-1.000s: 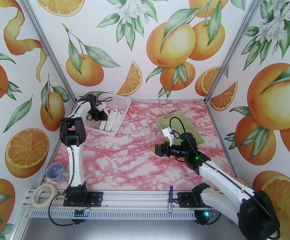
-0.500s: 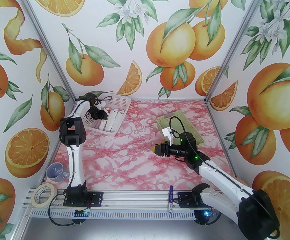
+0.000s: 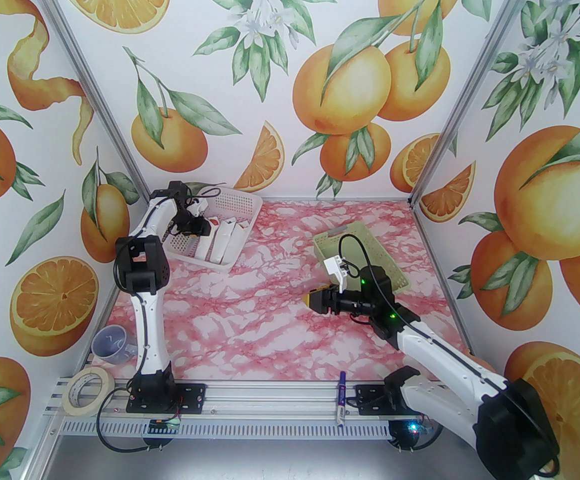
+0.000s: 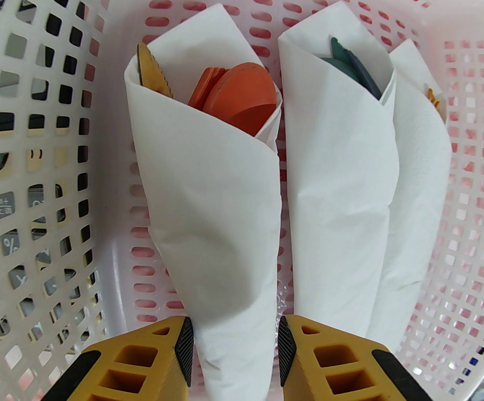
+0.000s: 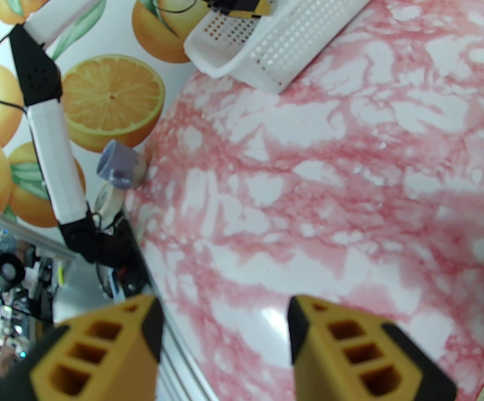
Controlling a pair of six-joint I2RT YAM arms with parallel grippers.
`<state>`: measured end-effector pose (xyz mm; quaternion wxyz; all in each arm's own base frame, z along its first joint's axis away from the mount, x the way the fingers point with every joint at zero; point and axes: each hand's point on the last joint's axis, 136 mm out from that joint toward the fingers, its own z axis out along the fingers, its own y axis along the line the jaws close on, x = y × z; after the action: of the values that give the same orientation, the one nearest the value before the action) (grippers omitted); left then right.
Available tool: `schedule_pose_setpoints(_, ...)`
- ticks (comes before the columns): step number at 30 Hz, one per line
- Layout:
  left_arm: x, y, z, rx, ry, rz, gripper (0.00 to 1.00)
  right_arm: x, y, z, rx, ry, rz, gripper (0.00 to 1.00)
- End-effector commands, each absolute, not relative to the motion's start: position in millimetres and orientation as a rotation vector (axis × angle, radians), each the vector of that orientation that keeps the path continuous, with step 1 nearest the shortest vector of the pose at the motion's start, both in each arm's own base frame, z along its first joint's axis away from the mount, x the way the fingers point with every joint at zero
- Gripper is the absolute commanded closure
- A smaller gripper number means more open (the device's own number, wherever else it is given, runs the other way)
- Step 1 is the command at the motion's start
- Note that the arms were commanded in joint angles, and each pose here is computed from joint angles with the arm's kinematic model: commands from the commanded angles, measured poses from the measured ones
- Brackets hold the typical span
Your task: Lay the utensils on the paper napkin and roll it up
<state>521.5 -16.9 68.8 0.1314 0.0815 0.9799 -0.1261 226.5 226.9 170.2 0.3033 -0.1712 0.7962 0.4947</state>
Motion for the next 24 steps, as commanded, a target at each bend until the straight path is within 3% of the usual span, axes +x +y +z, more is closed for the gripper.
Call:
schedule_pose_setpoints(1, 527.5, -9.4, 108.4, 0.261, 2.767, -0.304, 0.6, 225.7, 227.2, 176.2, -0.472, 2.071, 1.33, 0.46)
schedule_pose_setpoints(14, 527.8, -8.3, 153.7, 0.267, 2.674, -0.272, 0.59, 229.8, 224.5, 177.6, -0.45, 2.08, 1.301, 0.46)
schedule_pose_setpoints(24, 512.1, -21.9, 228.8, 0.243, 2.48, -0.276, 0.54, 239.8, 209.9, 189.5, -0.398, 2.084, 1.219, 0.44)
